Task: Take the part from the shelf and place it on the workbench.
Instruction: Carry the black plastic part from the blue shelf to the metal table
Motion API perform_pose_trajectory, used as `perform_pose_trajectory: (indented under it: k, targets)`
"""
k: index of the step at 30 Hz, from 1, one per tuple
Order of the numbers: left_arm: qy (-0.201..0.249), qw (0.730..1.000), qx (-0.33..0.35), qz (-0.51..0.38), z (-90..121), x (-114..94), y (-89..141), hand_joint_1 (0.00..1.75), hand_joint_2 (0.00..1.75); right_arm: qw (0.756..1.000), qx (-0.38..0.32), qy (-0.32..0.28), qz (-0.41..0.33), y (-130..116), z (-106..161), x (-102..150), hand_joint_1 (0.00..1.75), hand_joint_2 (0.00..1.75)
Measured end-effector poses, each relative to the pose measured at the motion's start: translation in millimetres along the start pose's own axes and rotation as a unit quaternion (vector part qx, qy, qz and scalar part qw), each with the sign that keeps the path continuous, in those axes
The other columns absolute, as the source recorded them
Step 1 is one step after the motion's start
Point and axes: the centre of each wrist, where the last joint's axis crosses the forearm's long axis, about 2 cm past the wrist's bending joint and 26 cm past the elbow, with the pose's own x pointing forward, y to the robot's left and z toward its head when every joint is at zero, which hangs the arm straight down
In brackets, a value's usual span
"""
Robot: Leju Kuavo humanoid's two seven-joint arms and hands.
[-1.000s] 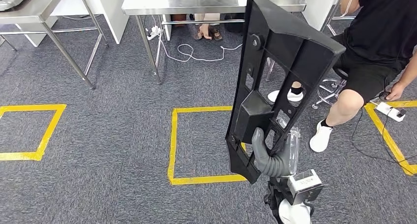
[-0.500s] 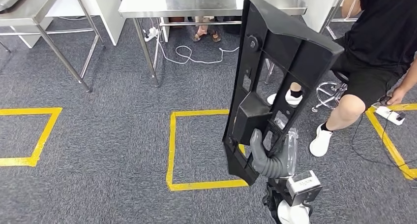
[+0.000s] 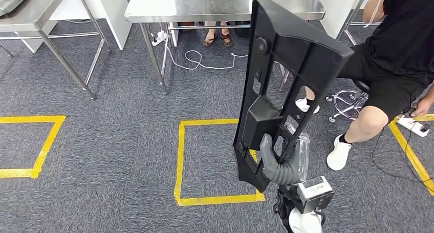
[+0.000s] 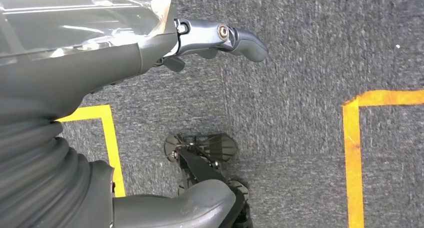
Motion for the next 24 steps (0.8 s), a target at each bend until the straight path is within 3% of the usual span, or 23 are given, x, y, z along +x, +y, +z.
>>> perform_pose_trajectory:
  k: [24]
  targets:
    - [0.002,1.000,0.003,0.007,1.4,-2.0,0.2,0.00,1.75,1.000,-0.001,0.000,-0.002,0.9,-0.1,0.2,1.75,1.75]
